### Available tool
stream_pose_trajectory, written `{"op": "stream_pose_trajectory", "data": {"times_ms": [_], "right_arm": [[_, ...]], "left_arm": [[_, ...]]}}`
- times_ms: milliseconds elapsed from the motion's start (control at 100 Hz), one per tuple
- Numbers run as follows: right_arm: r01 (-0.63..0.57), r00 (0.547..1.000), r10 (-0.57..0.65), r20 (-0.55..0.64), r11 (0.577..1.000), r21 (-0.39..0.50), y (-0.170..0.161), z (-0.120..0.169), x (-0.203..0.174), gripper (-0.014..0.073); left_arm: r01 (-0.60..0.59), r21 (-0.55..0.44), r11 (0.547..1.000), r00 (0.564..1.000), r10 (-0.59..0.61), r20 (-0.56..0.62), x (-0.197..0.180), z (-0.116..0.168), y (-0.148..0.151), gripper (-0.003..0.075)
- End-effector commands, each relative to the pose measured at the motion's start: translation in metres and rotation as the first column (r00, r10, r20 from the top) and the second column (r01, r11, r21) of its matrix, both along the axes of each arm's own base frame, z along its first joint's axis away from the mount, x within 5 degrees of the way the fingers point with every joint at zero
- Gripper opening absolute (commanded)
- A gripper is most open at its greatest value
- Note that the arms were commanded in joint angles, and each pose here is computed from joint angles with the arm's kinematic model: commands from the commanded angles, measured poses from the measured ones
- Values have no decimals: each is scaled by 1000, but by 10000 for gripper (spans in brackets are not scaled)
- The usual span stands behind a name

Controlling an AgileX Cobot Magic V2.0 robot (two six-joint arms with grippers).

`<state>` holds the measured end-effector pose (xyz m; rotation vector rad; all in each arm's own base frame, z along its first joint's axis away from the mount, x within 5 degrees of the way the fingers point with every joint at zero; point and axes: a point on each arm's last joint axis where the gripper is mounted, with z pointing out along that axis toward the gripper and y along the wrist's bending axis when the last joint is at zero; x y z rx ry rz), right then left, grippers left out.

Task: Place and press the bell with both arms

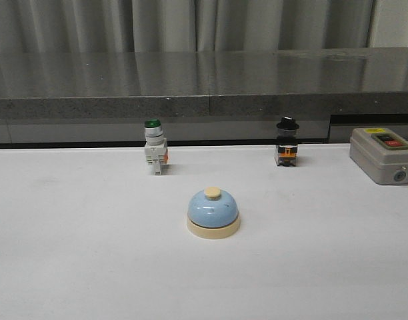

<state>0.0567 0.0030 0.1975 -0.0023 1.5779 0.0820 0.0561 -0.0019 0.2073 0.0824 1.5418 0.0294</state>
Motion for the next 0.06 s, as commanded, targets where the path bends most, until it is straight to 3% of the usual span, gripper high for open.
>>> {"op": "stream_pose_trajectory", "data": {"times_ms": [0, 50], "right_arm": [[5, 992, -6, 127, 1000, 9, 0, 15, -3, -60], [5, 992, -6, 127, 1000, 9, 0, 15, -3, -60]], "left_arm": [[-2, -12, 1000, 997, 3, 72, -1, -5, 0, -20], [-2, -12, 1000, 997, 3, 72, -1, -5, 0, -20]]}}
